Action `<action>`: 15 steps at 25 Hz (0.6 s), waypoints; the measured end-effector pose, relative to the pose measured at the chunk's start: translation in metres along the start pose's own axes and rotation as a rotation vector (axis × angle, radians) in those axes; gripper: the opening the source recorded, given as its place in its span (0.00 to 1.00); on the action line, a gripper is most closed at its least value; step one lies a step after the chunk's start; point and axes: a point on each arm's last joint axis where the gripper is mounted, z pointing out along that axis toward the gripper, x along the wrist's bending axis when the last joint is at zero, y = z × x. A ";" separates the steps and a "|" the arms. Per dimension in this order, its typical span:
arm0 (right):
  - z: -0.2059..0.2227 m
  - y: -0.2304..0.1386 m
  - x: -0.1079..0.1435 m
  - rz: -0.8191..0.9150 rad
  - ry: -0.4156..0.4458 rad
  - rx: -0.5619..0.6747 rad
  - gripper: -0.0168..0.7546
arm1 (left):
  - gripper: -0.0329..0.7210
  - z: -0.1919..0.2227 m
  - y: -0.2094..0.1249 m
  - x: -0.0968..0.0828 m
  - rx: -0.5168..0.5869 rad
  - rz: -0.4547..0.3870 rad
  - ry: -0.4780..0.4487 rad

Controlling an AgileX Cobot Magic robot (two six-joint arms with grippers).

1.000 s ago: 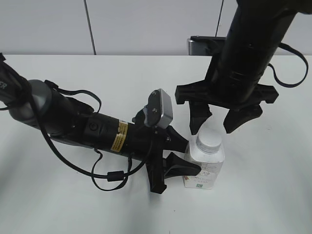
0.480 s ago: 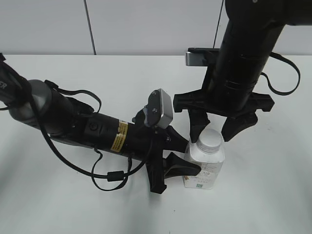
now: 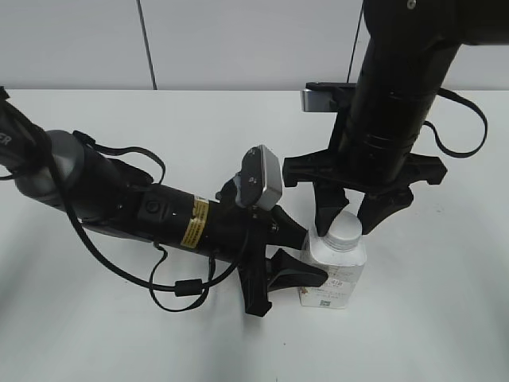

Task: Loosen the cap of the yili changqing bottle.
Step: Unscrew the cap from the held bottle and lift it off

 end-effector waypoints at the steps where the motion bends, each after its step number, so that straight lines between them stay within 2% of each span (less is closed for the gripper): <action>1: 0.000 0.000 0.000 -0.009 -0.003 -0.001 0.53 | 0.50 0.000 0.000 0.000 0.000 0.000 0.000; 5: 0.000 0.000 -0.001 -0.147 -0.007 -0.002 0.53 | 0.50 0.000 0.000 0.000 0.000 0.000 0.000; 7: 0.000 0.000 -0.001 -0.279 -0.008 -0.002 0.53 | 0.50 0.000 0.000 0.000 0.000 0.000 0.000; 15: 0.000 0.000 -0.001 -1.116 -0.009 0.005 0.53 | 0.50 0.000 0.000 0.000 0.000 -0.001 0.001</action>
